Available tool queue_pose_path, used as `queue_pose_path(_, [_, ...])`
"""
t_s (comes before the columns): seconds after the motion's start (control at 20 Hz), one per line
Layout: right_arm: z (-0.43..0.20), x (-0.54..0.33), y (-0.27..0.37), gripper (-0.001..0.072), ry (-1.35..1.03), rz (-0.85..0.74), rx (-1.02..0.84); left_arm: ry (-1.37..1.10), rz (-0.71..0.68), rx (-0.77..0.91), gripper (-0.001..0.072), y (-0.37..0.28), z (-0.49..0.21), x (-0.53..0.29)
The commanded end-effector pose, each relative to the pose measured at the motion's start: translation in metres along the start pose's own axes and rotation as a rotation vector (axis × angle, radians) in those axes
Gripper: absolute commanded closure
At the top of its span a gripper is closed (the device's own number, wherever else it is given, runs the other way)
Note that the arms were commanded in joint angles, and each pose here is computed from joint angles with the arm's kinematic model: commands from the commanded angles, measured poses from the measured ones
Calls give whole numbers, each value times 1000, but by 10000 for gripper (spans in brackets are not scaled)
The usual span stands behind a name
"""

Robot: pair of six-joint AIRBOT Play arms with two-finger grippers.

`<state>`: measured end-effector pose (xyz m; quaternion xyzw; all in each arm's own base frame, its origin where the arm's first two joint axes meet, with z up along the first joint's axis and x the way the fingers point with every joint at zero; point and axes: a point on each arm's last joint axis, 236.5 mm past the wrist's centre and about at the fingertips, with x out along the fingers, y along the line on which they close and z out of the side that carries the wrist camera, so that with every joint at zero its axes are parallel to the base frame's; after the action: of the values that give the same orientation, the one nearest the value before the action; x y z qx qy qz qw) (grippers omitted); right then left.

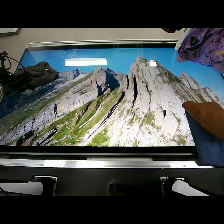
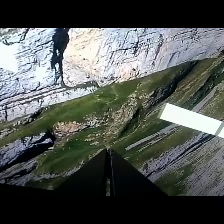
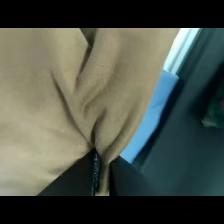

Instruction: Fold the clothes and pants, and hang the long-sleeved shirts on hangers.

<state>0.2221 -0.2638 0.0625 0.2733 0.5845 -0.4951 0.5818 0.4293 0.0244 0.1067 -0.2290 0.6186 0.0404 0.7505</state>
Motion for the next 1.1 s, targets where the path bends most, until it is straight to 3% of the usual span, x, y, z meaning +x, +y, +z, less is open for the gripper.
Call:
queue_pose_path(0.0, [-23,35,-20,682,8,-93,-18,-2,0,1,687,0,0,0])
queue_pose_path(0.75, [-65,90,-49,674,102,-261,-72,-2,0,1,687,0,0,0])
queue_pose_path(0.85, [-62,89,-55,590,91,-287,-78,-2,0,1,687,0,0,0])
queue_pose_path(1.0, [-63,84,-71,549,96,-357,-83,-2,0,1,687,0,0,0])
queue_pose_path(1.05, [-64,82,-75,477,103,-377,-83,-2,0,1,687,0,0,0])
